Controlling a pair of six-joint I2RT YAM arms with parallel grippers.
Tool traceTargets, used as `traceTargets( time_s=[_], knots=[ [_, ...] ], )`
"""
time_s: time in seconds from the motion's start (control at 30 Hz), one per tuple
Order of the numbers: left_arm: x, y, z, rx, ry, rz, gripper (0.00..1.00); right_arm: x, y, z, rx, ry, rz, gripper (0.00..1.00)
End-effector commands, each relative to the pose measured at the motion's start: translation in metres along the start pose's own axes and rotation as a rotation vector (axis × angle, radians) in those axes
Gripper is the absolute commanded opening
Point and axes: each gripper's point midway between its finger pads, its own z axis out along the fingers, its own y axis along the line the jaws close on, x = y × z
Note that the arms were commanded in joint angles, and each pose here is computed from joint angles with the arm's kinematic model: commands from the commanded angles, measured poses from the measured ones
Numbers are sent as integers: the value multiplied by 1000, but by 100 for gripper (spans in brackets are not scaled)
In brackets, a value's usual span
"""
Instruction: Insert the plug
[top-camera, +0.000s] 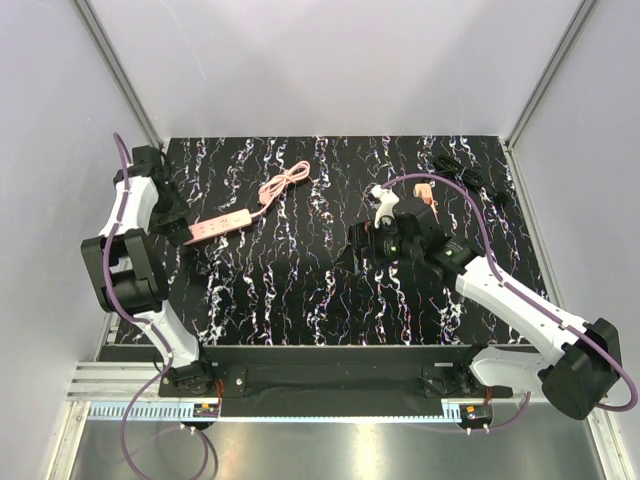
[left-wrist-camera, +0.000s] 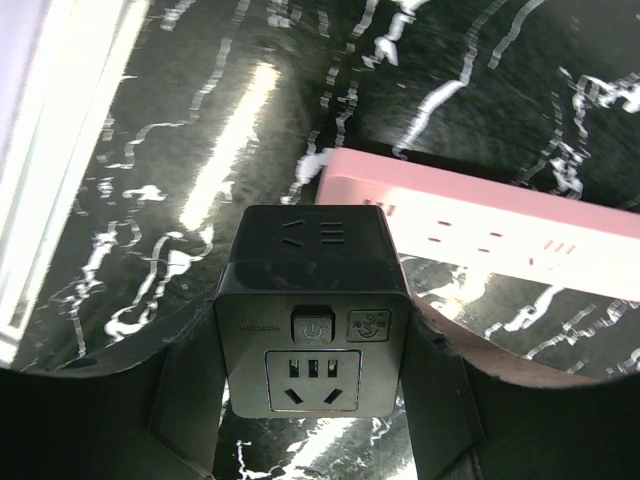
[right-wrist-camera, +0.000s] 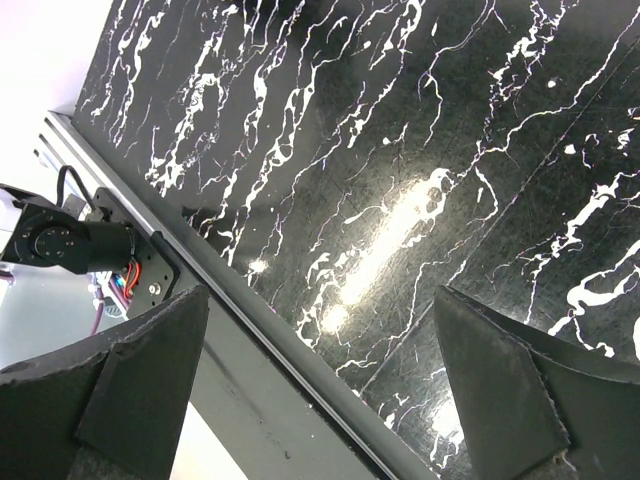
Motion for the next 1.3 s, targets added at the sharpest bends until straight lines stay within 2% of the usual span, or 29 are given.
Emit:
traceTargets(
  time_s=[0.0, 0.17, 0.3, 0.53, 1.27],
  knots=[
    [-14, -20, -5, 102, -32, 18, 0, -11, 3, 2, -18, -39, -36, 100],
    [-4, -24, -3, 118, -17, 23, 0, -12, 1, 3, -11, -45, -40, 100],
    [-8, -17, -1, 77, -39, 30, 0, -13, 3, 4, -19, -41, -38, 100],
    [-18, -24, 3, 111, -64, 27, 0, -12, 3, 2, -18, -44, -45, 100],
    [-23, -19, 30, 77, -38, 32, 0, -9, 1, 4, -19, -31, -52, 100]
  ],
)
